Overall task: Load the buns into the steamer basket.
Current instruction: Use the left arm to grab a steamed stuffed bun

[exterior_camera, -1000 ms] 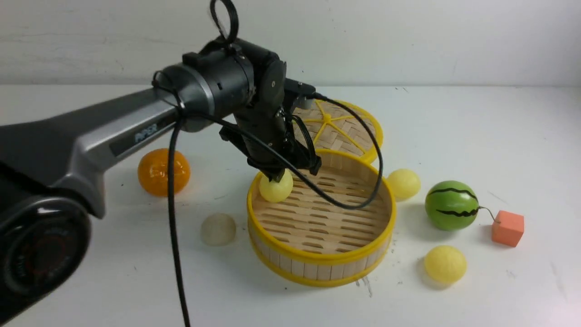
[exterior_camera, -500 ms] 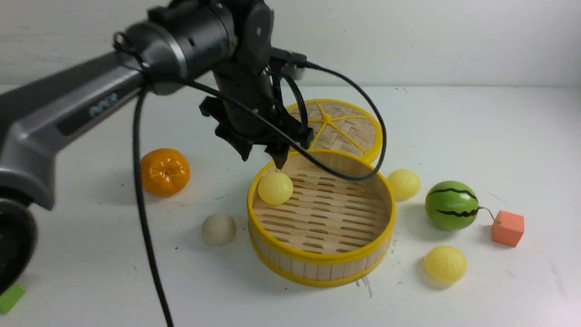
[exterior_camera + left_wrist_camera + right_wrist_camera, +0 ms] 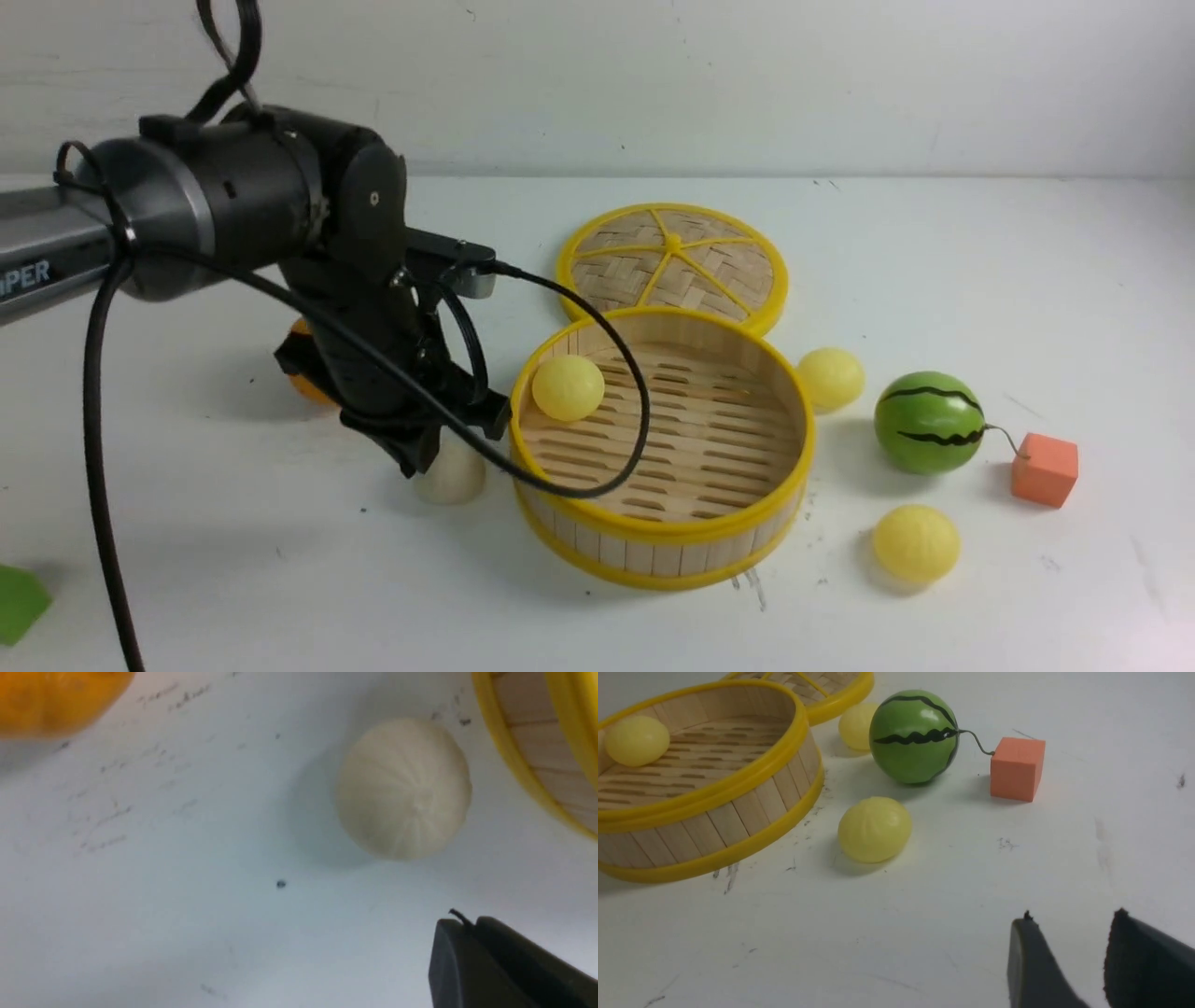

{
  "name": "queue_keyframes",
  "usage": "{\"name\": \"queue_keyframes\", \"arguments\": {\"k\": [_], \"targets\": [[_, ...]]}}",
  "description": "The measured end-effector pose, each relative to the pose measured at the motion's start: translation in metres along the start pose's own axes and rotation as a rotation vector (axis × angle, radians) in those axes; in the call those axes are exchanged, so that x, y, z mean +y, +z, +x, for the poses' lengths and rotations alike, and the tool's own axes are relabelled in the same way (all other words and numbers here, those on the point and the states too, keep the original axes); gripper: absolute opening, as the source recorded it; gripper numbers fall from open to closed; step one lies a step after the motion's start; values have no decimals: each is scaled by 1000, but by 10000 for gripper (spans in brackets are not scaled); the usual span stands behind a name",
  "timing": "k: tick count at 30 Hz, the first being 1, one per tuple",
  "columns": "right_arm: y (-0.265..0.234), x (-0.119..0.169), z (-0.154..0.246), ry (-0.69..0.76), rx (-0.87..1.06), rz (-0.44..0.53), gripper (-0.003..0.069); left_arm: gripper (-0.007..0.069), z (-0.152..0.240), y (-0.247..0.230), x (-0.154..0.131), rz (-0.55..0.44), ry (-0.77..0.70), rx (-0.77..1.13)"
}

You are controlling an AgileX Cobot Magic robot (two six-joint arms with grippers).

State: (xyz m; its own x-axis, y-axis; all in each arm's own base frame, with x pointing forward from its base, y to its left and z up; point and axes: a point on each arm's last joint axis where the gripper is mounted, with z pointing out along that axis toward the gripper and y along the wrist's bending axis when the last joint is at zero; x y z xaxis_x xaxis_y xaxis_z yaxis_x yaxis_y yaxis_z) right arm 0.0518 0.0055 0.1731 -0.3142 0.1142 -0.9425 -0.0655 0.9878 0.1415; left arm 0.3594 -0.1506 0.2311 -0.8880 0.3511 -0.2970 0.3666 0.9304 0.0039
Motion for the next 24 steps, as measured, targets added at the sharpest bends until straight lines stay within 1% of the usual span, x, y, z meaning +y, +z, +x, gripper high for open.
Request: {"name": "queue_keyframes", "arguments": {"k": [4, 6, 8, 11, 15, 16, 19, 24], "targets": [[0, 0, 0, 0, 0, 0, 239, 70, -6, 5, 0, 4, 0, -53], [0, 0, 0, 0, 0, 0, 239, 133, -9, 6, 3, 4, -8, -84], [0, 0, 0, 0, 0, 0, 239, 181, -10, 10, 8, 9, -27, -87], [0, 0, 0, 0, 0, 0, 239, 237, -11, 17, 17, 24, -62, -88], [0, 0, 0, 0, 0, 0, 239, 269, -12, 23, 23, 66, -78, -88], [0, 0, 0, 0, 0, 0, 239, 272, -12, 24, 22, 92, -60, -88], [0, 0, 0, 0, 0, 0, 239, 272, -12, 27, 18, 130, -25, -89], [0, 0, 0, 0, 0, 0, 239, 272, -12, 34, 19, 126, 8, -78]]}}
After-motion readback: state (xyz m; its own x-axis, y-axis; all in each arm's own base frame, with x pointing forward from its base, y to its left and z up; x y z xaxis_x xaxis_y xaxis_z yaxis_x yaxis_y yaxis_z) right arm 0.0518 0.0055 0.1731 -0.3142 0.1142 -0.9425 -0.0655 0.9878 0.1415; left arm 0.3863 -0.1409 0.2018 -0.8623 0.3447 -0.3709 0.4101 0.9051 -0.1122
